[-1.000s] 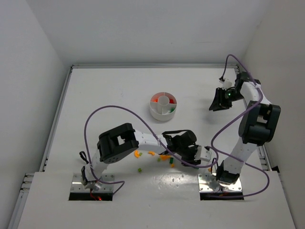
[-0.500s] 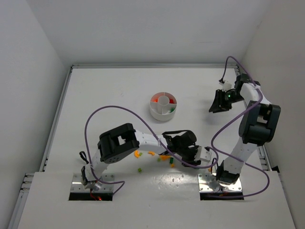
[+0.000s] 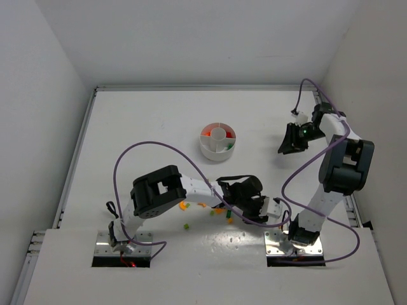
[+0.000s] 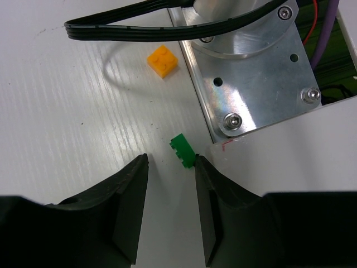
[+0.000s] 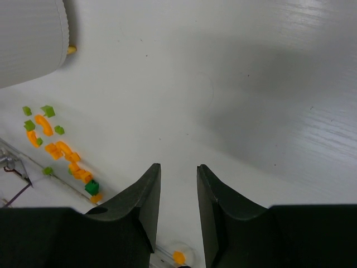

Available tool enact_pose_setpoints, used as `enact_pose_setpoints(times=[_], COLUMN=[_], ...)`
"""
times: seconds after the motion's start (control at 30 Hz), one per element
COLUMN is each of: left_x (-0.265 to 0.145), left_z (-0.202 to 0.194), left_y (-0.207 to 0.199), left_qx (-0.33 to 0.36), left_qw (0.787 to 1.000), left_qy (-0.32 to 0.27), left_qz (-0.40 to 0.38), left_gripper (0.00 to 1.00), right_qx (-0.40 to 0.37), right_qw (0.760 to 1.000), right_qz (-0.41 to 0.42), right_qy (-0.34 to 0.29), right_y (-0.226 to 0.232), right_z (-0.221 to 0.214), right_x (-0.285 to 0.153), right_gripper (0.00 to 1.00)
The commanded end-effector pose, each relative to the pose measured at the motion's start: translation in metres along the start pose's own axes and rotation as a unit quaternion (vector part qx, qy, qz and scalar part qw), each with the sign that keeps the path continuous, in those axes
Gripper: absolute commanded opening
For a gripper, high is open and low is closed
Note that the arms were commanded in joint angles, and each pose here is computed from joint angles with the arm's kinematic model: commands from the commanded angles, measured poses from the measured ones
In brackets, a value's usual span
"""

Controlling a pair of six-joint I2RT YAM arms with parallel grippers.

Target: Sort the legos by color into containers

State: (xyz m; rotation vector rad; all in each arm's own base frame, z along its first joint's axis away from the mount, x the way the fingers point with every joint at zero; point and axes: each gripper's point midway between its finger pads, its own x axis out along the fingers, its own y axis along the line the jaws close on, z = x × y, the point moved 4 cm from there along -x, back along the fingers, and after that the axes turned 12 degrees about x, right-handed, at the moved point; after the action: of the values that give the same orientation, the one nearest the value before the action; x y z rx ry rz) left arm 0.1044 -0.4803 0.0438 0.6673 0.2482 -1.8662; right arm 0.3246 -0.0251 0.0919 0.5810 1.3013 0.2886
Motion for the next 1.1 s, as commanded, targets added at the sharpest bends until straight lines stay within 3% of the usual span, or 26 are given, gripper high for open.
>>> enact_pose_setpoints(times=[0.0,0.23,0.53,0.73,0.9,1.07], left_x=[0.000,0.002,-0.012,-0.009,0.003,0.011], left_z=[0.014,0.014,0.028,0.034,0.034,0.039], left_y=[-0.010,-0.010,0.004,0.004,0.000,-0.004], left_qx=[0.019,0.015,0.012,0.013,0.014,0.018], left_qw=[1.000,1.000,0.999,0.999,0.999,0.999], left_qy=[-0.017,-0.020,-0.020,-0.028,-0.033,-0.043], left_qz=[-0.010,-0.014,0.044,0.031,0.012,0.009], left_gripper=[0.45,0.45,0.57,0.57,0.47,0.47], right_qx=[-0.022,-0.024,-0.029,-0.025,-0.029,-0.027], right_qw=[0.999,0.999,0.999,0.999,0.999,0.999], right_qz=[0.013,0.013,0.028,0.029,0.024,0.024], right_qy=[-0.033,-0.029,-0.030,-0.030,-0.030,-0.026], right_y=[0.012,0.011,0.013,0.014,0.013,0.012], right_z=[0.007,0.004,0.003,0.003,0.001,-0.004], right_x=[-0.015,-0.013,-0.011,-0.011,-0.012,-0.011], right_gripper=[0.33,0.33,0.33,0.33,0.33,0.33])
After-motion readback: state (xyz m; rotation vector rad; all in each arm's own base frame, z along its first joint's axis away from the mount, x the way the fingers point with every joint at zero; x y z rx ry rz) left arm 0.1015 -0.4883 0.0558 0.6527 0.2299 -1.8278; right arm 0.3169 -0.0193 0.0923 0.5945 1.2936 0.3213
